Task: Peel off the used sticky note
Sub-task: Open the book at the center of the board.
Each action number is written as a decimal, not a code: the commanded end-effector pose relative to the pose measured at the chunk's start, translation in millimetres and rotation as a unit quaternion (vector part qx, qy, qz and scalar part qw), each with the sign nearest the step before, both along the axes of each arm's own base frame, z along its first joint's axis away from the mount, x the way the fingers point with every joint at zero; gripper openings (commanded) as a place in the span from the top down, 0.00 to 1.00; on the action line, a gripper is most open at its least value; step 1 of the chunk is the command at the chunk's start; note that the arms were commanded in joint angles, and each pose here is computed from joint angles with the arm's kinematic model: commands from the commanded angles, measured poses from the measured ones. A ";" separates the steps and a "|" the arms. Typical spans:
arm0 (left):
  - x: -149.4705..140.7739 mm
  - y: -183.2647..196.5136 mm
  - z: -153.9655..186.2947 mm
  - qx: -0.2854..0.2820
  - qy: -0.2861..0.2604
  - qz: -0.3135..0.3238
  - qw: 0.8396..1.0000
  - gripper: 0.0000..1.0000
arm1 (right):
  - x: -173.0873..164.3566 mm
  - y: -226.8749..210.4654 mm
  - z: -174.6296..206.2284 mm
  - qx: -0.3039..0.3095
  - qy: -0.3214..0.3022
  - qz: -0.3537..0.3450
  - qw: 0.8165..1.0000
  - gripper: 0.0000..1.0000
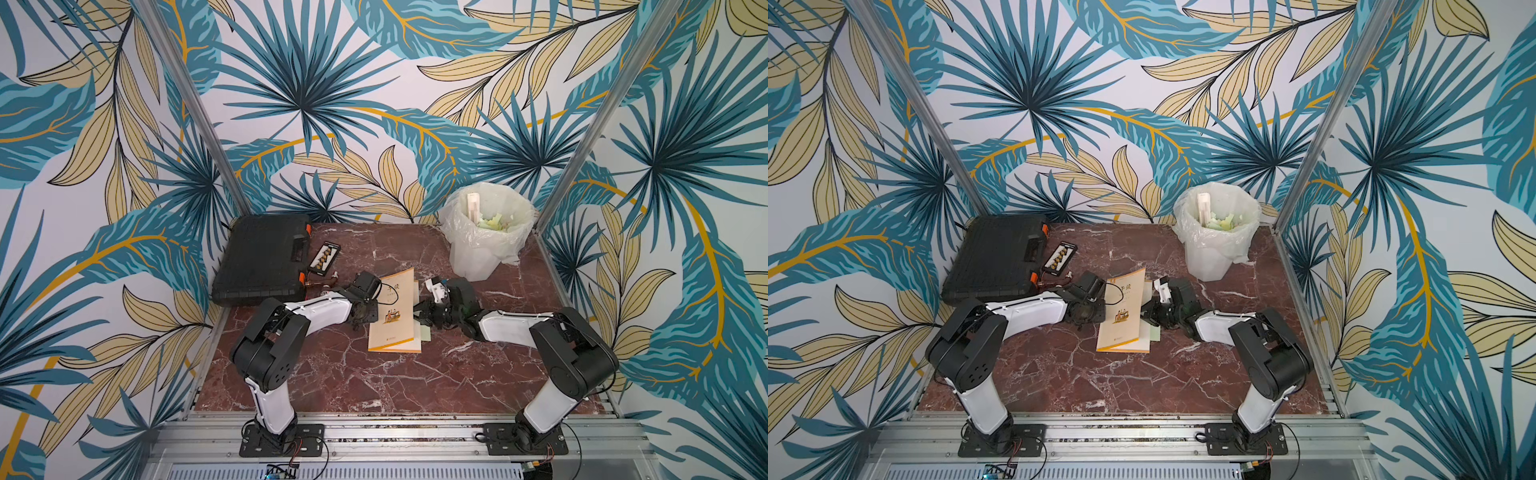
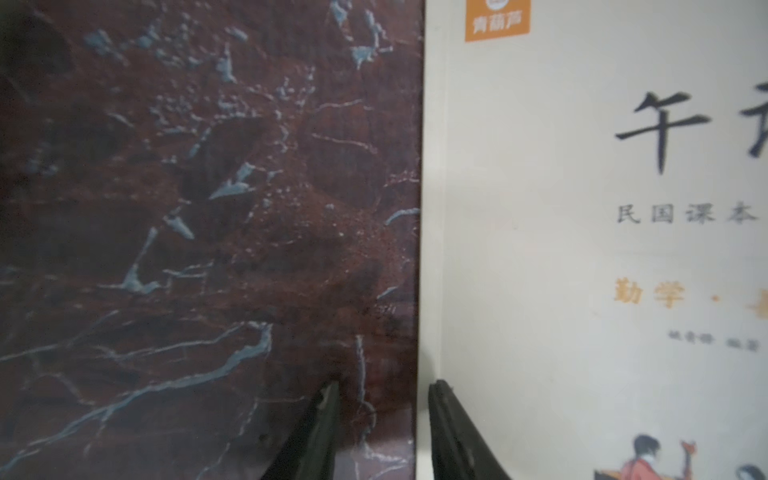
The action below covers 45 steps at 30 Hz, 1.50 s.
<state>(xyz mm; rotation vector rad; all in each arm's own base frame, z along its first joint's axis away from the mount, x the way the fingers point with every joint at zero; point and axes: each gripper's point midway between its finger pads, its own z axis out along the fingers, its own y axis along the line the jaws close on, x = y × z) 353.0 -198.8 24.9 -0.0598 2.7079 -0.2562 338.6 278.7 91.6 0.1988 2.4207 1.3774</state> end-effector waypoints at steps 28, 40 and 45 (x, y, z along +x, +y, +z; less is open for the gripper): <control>-33.5 41.5 90.7 -0.139 -0.064 0.050 0.987 0.15 | -0.2 69.2 -17.6 -0.099 -0.005 0.078 0.992 1.00; -35.5 58.4 145.2 -0.127 -0.109 0.068 0.984 0.12 | 10.1 79.1 -13.6 -0.111 -0.020 0.078 0.991 1.00; -37.1 69.7 119.3 -0.123 -0.091 0.105 0.983 0.18 | 17.2 85.7 -3.1 -0.112 -0.028 0.083 0.990 1.00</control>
